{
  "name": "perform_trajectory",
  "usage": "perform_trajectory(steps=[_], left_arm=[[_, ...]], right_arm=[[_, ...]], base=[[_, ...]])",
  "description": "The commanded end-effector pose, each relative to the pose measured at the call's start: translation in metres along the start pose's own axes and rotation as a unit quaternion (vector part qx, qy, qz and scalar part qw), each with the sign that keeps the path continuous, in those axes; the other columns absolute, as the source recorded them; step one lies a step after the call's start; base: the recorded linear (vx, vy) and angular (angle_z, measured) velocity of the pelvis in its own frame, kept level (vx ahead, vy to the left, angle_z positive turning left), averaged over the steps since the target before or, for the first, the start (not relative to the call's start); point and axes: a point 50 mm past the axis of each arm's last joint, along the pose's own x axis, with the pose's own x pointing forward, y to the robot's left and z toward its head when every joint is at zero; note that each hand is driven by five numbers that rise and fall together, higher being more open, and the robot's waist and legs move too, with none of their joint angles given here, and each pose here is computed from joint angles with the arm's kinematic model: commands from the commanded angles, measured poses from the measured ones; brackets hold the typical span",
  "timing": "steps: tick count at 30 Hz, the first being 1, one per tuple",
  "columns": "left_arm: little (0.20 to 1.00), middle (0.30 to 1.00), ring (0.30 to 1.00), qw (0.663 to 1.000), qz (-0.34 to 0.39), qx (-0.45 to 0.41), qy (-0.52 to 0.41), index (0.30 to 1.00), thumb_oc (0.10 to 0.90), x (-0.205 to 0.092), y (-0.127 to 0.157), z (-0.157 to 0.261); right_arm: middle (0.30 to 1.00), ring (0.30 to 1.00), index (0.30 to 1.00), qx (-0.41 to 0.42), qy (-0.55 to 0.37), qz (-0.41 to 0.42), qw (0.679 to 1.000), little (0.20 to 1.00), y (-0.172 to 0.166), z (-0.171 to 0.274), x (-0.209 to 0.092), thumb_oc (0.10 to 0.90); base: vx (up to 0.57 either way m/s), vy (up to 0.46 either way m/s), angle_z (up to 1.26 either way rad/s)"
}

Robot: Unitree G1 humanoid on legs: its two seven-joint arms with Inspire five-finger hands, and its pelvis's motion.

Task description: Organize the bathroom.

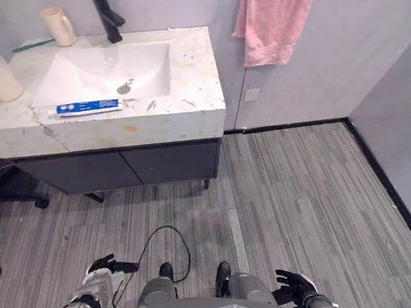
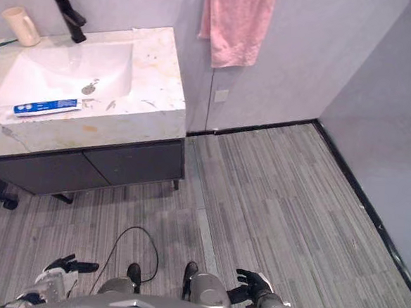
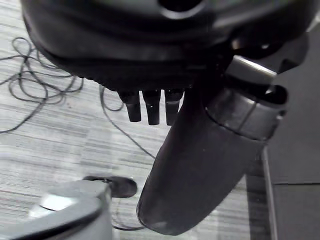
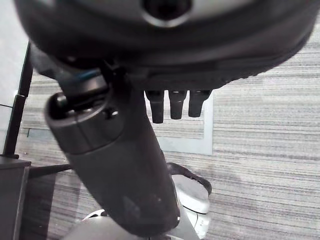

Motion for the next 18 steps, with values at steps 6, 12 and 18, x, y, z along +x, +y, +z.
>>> perform_trajectory(steps=[6, 12, 18], left_arm=[[0.9, 0.9, 0.9, 0.999, 0.036, 0.004, -0.041, 0.9, 0.8, 0.003, 0.027, 0.02], [0.9, 0.9, 0.9, 0.997, 0.042, 0.023, -0.065, 0.9, 0.8, 0.002, 0.026, 0.042], [0.9, 0.9, 0.9, 0.995, 0.087, 0.016, -0.056, 0.9, 0.8, 0.0, 0.057, 0.03]], right_arm=[[0.9, 0.9, 0.9, -0.008, -0.044, -0.03, 0.999, 0.9, -0.019, 0.015, -0.001, 0.8], [0.9, 0.9, 0.9, -0.019, -0.072, -0.042, 0.996, 0.9, -0.026, 0.034, -0.001, 0.8], [0.9, 0.9, 0.9, -0.07, -0.081, -0.024, 0.994, 0.9, -0.03, 0.044, 0.0, 0.8]], base=[[0.18, 0.388, 0.15], [0.08, 0.365, 0.09], [0.11, 0.162, -0.8]])
